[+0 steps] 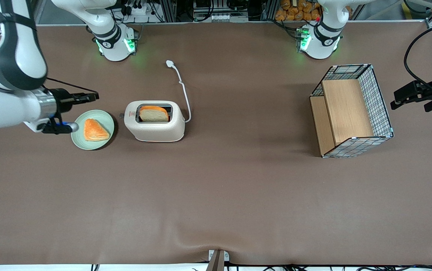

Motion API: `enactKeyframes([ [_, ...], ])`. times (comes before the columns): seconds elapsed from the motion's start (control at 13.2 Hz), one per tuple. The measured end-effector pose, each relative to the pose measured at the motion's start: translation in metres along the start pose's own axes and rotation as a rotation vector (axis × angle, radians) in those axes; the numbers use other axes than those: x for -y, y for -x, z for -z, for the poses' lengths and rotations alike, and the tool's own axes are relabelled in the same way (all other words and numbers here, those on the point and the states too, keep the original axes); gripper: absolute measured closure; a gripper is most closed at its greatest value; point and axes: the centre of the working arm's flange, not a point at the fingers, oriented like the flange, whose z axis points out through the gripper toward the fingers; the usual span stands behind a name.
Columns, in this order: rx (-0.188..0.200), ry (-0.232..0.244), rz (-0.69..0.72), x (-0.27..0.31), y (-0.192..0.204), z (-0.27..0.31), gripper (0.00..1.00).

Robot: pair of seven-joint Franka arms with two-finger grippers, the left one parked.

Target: Press toaster button with right arm

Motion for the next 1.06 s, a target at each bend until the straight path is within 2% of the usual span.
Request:
enactKeyframes([
  [0.08,0.002,0.006,0.003,0.003,-0.009,-0.008,0.94],
  [0.15,0.003,0.008,0.001,0.004,-0.019,-0.016,0.99],
  [0.38,0.016,0.009,-0.013,-0.004,-0.044,-0.037,0.99],
  [0.76,0.051,0.008,-0.017,-0.016,-0.063,-0.067,0.99],
  [1.06,0.033,0.01,-0.011,-0.019,-0.071,-0.085,0.99],
])
